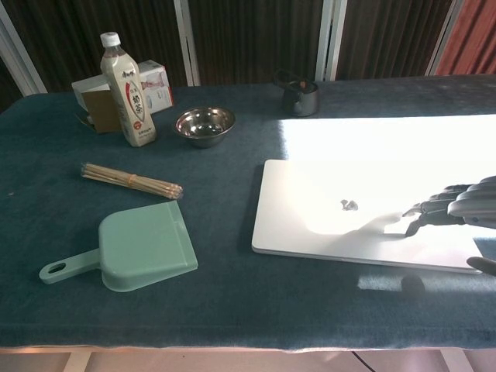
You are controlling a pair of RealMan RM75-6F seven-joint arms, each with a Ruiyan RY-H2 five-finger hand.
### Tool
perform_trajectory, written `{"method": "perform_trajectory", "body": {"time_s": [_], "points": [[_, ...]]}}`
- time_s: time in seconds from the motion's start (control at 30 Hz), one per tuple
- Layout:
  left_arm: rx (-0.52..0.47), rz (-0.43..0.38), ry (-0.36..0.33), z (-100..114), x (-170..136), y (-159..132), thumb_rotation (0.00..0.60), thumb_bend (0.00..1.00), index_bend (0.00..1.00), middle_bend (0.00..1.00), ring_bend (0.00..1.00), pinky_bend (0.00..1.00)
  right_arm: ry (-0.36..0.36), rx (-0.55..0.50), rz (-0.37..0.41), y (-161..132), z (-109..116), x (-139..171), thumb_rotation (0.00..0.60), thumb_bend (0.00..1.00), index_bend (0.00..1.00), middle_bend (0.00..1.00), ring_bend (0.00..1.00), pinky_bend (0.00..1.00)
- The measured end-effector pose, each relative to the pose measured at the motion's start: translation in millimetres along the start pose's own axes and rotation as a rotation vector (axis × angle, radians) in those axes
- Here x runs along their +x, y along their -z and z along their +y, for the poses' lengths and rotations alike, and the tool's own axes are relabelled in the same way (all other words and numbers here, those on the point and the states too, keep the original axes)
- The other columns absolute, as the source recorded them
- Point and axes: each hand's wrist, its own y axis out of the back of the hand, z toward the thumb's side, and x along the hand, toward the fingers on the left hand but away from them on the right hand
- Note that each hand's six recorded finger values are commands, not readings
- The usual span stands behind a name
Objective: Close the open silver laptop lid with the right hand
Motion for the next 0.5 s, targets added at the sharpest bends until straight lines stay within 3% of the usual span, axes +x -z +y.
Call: {"method": "perform_trajectory", "body": {"time_s": [0.2, 0.37, 0.5], "points": [[-0.003, 0.001, -0.016, 3, -2, 0, 0.600, 0.09, 0.00, 0.02, 0.00, 0.14, 0.081, -0.032, -0.010, 2, 15, 12, 0.600, 0.49, 0.12, 0.02, 0.00, 0.02], [-0.012, 0.000, -0.038, 8, -6, 1, 0.600, 0.09, 0.00, 0.01, 0.00, 0.14, 0.246, -0.064, -0.057, 14, 39, 37, 0.600, 0.49, 0.07, 0.02, 0.00, 0.02], [-0.018, -0.003, -0.053, 11, -9, 2, 0.600, 0.09, 0.00, 0.02, 0.00, 0.14, 0.418, -0.102, -0.155, 33, 51, 71, 0.600, 0.42, 0.00, 0.00, 0.00, 0.00]]}}
